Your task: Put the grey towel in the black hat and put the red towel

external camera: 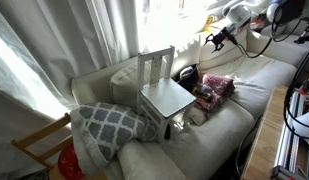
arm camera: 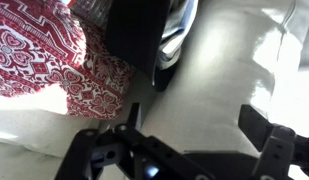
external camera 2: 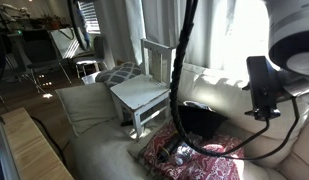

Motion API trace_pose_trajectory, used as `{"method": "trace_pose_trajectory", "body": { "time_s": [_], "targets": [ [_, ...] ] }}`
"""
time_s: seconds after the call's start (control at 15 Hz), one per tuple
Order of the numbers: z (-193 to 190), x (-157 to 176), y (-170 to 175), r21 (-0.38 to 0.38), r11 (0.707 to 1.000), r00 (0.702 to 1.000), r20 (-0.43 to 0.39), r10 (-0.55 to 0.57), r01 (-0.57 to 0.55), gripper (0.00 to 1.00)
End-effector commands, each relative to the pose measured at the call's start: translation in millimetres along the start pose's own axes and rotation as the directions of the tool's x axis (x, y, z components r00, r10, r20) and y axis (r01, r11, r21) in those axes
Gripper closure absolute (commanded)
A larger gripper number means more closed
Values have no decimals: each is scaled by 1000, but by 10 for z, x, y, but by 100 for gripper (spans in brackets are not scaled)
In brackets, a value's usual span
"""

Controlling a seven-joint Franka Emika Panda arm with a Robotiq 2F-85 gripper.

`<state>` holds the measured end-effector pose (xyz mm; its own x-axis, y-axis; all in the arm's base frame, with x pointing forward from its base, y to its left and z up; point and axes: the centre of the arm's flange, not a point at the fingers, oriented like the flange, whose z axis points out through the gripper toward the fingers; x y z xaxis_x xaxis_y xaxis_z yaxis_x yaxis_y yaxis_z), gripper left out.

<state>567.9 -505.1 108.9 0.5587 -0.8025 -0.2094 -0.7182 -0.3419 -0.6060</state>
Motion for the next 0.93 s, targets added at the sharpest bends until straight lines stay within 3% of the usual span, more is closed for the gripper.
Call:
{"method": "trace_pose_trajectory", "body": {
  "time_s": [0.0,0.4,0.87],
  "targets": [
    [-595,-657,-178,42,994,983,149,-103,98,0],
    [-1139,-1503,-396,176,944,871,368,-325,278,0],
    [-1488,-2072,-380,172,886,825,324,-464,431,0]
  ]
}}
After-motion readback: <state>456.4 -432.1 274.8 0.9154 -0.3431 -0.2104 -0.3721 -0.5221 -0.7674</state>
